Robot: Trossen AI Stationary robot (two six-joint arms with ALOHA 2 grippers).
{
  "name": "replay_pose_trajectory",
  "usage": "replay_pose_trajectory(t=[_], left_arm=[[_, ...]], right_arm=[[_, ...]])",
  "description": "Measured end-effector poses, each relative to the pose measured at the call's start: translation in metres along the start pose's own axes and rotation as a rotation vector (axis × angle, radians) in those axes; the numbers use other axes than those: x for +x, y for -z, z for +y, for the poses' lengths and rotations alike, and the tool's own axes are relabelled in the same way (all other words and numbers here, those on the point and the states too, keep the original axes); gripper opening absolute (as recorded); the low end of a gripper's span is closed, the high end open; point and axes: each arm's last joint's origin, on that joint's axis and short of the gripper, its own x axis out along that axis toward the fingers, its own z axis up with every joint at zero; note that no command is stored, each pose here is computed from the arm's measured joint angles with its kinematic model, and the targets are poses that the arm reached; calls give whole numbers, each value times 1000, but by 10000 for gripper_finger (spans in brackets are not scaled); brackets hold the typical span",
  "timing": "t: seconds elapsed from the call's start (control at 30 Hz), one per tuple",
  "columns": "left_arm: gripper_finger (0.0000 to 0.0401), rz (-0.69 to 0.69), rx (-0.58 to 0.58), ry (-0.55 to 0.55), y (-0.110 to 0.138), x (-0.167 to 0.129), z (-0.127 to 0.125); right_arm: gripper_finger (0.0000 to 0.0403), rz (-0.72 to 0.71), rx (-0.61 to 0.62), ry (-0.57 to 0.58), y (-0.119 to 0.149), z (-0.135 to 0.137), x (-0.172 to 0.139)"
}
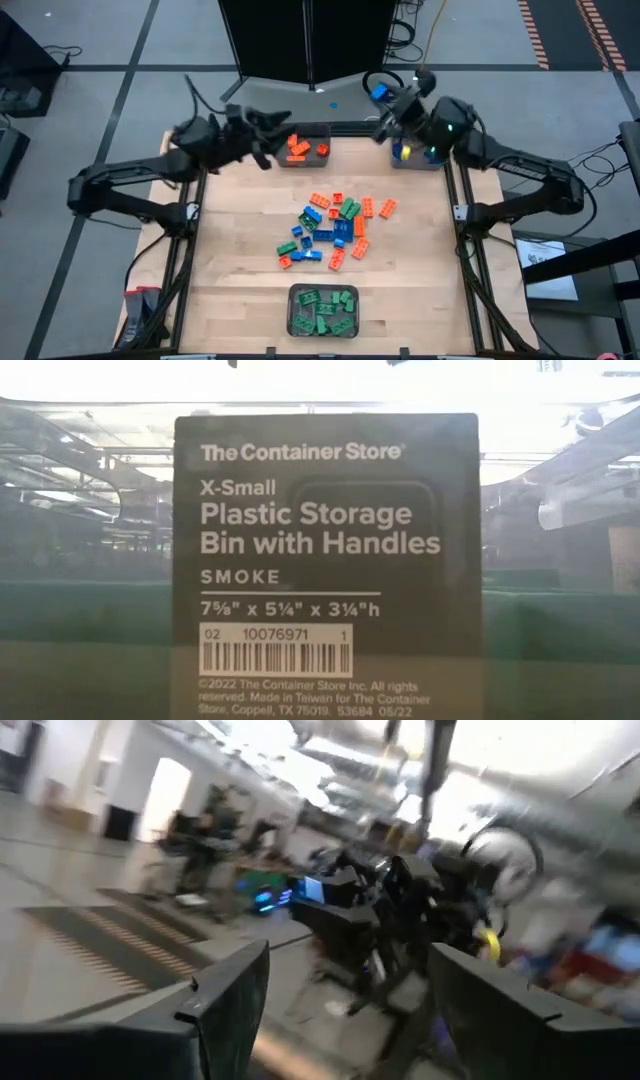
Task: Sort blocks
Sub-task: Put the blue game piece into the top right black bin
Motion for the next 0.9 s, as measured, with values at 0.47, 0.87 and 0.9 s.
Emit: replay_pose_trajectory(t=[0.47,0.87,0.9], left_arm=[[269,142,65,-271,21,-73,48],[269,186,-157,-386,113,-103,89],[269,174,-167,-382,115,-104,90]], right_arm=[[128,590,473,267,211,-36,-9],[128,755,688,401,276,-24,-17],[128,777,708,415,281,-23,-16]])
